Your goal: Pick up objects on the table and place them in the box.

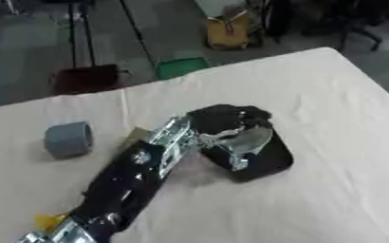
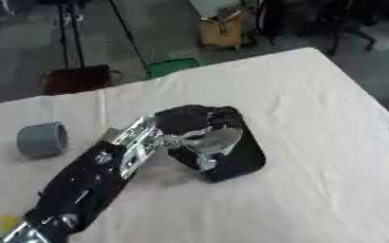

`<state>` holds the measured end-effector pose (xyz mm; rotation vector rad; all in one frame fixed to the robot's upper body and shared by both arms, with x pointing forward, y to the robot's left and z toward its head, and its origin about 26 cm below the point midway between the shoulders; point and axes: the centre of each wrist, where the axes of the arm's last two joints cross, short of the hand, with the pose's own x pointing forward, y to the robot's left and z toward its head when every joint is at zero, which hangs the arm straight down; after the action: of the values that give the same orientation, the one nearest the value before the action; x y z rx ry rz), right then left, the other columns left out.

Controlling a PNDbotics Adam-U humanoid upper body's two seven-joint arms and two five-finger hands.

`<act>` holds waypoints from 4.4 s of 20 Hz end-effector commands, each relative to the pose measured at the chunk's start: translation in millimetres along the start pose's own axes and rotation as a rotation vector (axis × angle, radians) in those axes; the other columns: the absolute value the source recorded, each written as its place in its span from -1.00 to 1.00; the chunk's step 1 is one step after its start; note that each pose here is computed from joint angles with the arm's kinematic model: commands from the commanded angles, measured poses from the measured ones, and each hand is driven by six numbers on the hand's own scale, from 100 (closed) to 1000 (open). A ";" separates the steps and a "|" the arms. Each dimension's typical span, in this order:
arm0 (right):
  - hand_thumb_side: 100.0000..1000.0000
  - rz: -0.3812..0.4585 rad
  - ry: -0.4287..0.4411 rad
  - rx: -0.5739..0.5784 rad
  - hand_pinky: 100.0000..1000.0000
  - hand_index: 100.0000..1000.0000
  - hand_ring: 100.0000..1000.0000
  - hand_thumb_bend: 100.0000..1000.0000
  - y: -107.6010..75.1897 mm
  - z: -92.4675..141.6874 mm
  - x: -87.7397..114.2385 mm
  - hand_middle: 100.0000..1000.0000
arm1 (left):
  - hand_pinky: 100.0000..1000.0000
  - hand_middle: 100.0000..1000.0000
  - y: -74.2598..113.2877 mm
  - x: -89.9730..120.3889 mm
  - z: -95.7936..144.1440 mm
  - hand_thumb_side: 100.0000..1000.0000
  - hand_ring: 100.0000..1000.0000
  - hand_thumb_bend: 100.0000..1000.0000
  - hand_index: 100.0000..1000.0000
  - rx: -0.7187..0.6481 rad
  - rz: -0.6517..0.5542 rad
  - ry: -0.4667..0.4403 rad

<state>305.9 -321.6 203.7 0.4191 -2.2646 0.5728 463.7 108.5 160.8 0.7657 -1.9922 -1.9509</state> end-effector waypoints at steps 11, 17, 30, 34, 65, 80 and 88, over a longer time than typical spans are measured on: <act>0.47 0.016 -0.025 0.022 0.27 0.66 -0.01 -1.00 -0.4 -5.3 8.8 0.49 | 0.75 1.00 3.1 -1.0 -6.5 1.00 1.00 -1.00 1.00 0.051 -0.049 -0.005; 0.47 0.018 -0.026 0.022 0.27 0.66 -0.01 -1.00 -0.6 -5.3 9.4 0.49 | 0.78 1.00 -5.0 -0.4 -6.5 1.00 1.00 -1.00 1.00 -0.073 -0.042 -0.034; 0.47 0.019 -0.023 0.023 0.27 0.66 -0.02 -1.00 -0.6 -4.7 9.0 0.49 | 1.00 1.00 -2.4 7.5 -9.4 1.00 1.00 -1.00 1.00 -0.028 -0.123 -0.029; 0.47 0.019 -0.023 0.022 0.27 0.66 -0.02 -1.00 -0.7 -4.5 8.9 0.49 | 1.00 1.00 -7.2 8.1 -9.0 1.00 1.00 -1.00 1.00 -0.022 -0.144 -0.029; 0.50 0.092 0.109 -0.105 0.27 0.66 -0.02 -1.00 -15.2 41.4 2.8 0.49 | 0.70 1.00 -6.6 -94.0 252.8 1.00 1.00 -1.00 1.00 0.235 -0.070 0.541; 0.50 0.076 0.125 -0.104 0.27 0.66 -0.02 -1.00 -14.1 44.3 -1.3 0.49 | 0.52 1.00 10.6 -71.0 290.8 1.00 1.00 -1.00 0.91 0.200 0.130 0.686; 0.50 0.085 0.121 -0.112 0.26 0.66 -0.02 -1.00 -15.2 44.9 -0.5 0.49 | 0.36 1.00 15.3 -40.7 278.4 1.00 0.96 -1.00 0.83 0.398 0.266 0.738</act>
<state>286.9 -354.8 171.6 0.2505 -2.1775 0.4746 351.6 365.9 146.8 1.0196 -1.8265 -0.9646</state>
